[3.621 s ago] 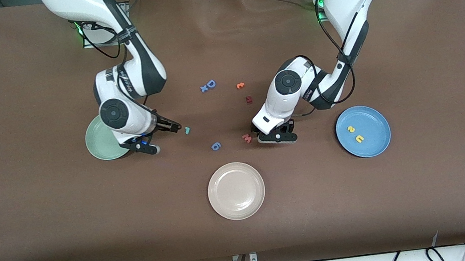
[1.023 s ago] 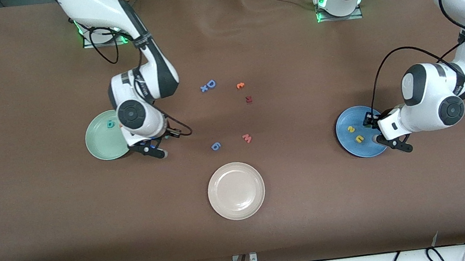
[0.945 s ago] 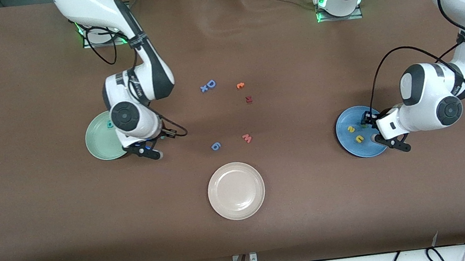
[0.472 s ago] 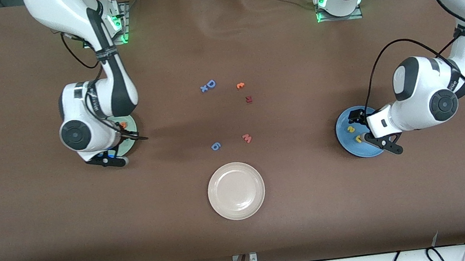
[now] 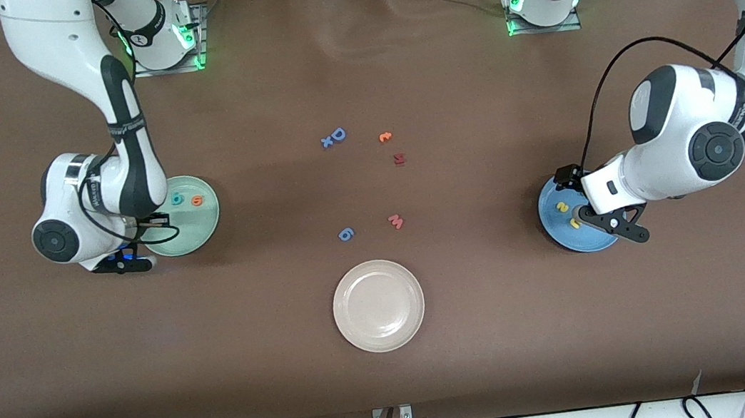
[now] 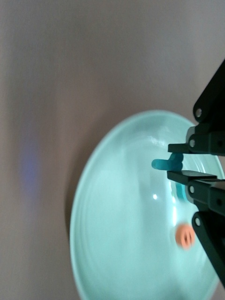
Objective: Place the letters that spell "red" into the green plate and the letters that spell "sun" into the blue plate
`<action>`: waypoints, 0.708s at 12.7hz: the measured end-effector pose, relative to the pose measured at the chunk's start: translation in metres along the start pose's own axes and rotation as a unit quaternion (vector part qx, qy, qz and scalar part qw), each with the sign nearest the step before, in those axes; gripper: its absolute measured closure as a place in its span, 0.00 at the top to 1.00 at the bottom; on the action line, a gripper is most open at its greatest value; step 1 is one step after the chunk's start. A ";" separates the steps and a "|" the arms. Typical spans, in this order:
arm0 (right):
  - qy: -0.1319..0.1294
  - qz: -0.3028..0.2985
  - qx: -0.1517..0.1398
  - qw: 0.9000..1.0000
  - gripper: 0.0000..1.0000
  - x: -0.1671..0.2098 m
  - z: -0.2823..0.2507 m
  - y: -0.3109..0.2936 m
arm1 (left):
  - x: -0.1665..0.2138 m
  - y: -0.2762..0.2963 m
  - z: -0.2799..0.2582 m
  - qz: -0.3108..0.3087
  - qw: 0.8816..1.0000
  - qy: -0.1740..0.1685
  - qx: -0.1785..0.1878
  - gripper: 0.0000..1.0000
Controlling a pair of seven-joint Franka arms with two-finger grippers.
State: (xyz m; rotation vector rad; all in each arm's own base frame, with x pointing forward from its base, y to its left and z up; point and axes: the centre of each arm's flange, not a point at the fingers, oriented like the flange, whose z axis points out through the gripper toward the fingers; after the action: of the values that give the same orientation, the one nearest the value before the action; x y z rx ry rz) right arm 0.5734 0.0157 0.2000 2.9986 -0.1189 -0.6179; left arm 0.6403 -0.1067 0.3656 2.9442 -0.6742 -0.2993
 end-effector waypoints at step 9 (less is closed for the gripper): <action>-0.012 0.001 0.021 1.000 0.62 0.006 0.023 0.002 | -0.041 0.075 -0.165 -0.065 0.997 0.009 0.048 1.00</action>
State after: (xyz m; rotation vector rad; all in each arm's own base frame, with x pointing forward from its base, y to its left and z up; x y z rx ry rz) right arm 0.5696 0.0117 0.1769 3.0319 -0.1383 -0.6590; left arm 0.6081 -0.1464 0.5446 3.0847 -0.5088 -0.2572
